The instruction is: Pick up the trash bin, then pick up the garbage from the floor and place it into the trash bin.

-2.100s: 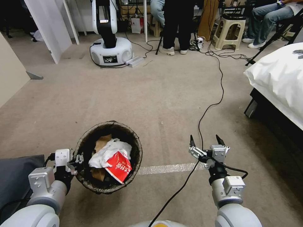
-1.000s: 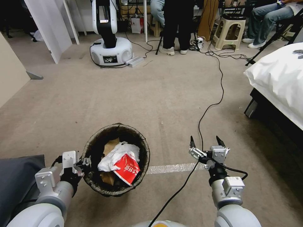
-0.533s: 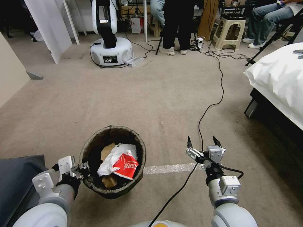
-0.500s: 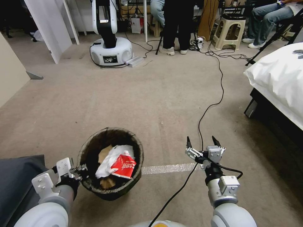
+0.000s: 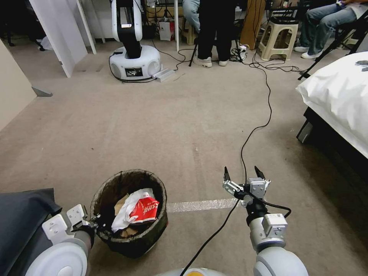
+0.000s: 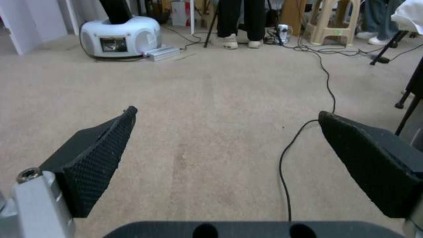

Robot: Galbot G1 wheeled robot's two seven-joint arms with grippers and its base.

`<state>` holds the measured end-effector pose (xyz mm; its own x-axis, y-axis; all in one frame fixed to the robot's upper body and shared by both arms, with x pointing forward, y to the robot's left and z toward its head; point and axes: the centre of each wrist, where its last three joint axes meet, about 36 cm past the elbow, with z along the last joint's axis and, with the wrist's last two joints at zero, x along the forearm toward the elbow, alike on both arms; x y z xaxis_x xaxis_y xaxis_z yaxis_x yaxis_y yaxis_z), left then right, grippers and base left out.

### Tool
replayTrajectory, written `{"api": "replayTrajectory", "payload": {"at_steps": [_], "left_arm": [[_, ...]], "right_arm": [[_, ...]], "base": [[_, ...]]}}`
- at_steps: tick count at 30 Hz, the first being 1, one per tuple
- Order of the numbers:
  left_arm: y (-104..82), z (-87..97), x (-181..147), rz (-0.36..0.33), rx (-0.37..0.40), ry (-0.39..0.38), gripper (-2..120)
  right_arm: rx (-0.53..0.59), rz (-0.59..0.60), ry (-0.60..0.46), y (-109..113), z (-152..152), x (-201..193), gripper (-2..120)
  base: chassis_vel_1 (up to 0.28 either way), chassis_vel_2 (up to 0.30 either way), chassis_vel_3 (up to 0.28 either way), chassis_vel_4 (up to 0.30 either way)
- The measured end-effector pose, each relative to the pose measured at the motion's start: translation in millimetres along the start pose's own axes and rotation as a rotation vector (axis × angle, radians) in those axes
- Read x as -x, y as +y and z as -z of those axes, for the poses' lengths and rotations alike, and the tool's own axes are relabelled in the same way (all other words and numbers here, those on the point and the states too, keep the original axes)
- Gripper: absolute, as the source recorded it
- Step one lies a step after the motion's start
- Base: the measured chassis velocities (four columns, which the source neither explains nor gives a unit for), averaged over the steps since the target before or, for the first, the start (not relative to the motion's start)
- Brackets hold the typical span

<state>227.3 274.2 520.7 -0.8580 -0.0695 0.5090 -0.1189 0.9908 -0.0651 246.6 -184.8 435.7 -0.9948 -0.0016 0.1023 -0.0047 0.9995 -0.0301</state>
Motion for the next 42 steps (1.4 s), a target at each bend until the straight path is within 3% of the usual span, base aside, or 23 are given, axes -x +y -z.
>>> {"api": "replayTrajectory", "payload": {"at_steps": [5, 8, 11, 13, 15, 17, 19, 25, 31, 37, 40, 42], "left_arm": [[-3.4, 0.4, 1.2, 0.002, -0.012, -0.002, 1], [-5.8, -0.7, 1.4, 0.021, -0.052, 0.011, 1], [-7.6, -2.1, 1.3, 0.056, -0.141, 0.048, 1], [-7.8, -2.2, 1.4, 0.059, -0.148, 0.052, 1], [-9.4, -2.8, 2.7, 0.096, -0.207, 0.084, 1], [-9.6, -3.1, 3.4, 0.109, -0.218, 0.092, 1], [-10.4, -4.4, 7.6, 0.186, -0.275, 0.141, 1], [-10.6, -3.6, 13.1, 0.24, -0.383, 0.237, 1], [-5.7, -17.7, 27.1, 0.286, -0.375, 0.289, 1], [-10.2, -29.6, 40.5, 0.284, -0.346, 0.322, 1], [-11.8, -34.6, 45.8, 0.293, -0.331, 0.332, 7], [-12.6, -38.7, 49.8, 0.299, -0.321, 0.341, 17]], "right_arm": [[0.0, -0.001, 0.003, 0.2, -1.6, 0.5, 100], [0.001, 0.002, 0.005, 1.2, -2.9, 1.1, 100], [0.004, 0.009, 0.005, 3.0, -4.3, 3.2, 100], [0.004, 0.009, 0.005, 3.2, -4.4, 3.3, 100], [0.007, 0.016, 0.006, 5.5, -5.5, 4.4, 100], [0.008, 0.018, 0.006, 5.9, -5.7, 4.5, 100], [0.01, 0.023, 0.007, 7.7, -6.6, 5.2, 100], [0.011, 0.027, 0.012, 9.3, -8.6, 5.9, 100], [0.014, 0.033, 0.014, 11.8, -9.7, 6.3, 100], [0.013, 0.031, 0.022, 12.0, -12.1, 6.2, 100], [0.012, 0.03, 0.024, 12.2, -13.2, 6.4, 100], [0.012, 0.03, 0.027, 12.5, -14.0, 6.4, 100]], "base": [[0.0, 0.0, 0.0, 0.0], [0.0, 0.0, 0.0, 0.0], [0.0, 0.0, 0.0, 0.0], [0.0, 0.0, 0.0, 0.0], [0.0, 0.0, 0.0, 0.0], [0.0, 0.0, 0.0, 0.0], [0.0, 0.0, 0.0, 0.0], [0.0, 0.0, 0.0, 0.0], [0.0, 0.0, 0.0, 0.0], [0.0, 0.0, 0.0, 0.0], [0.0, 0.0, 0.0, 0.0], [0.0, 0.0, 0.0, 0.0]]}}
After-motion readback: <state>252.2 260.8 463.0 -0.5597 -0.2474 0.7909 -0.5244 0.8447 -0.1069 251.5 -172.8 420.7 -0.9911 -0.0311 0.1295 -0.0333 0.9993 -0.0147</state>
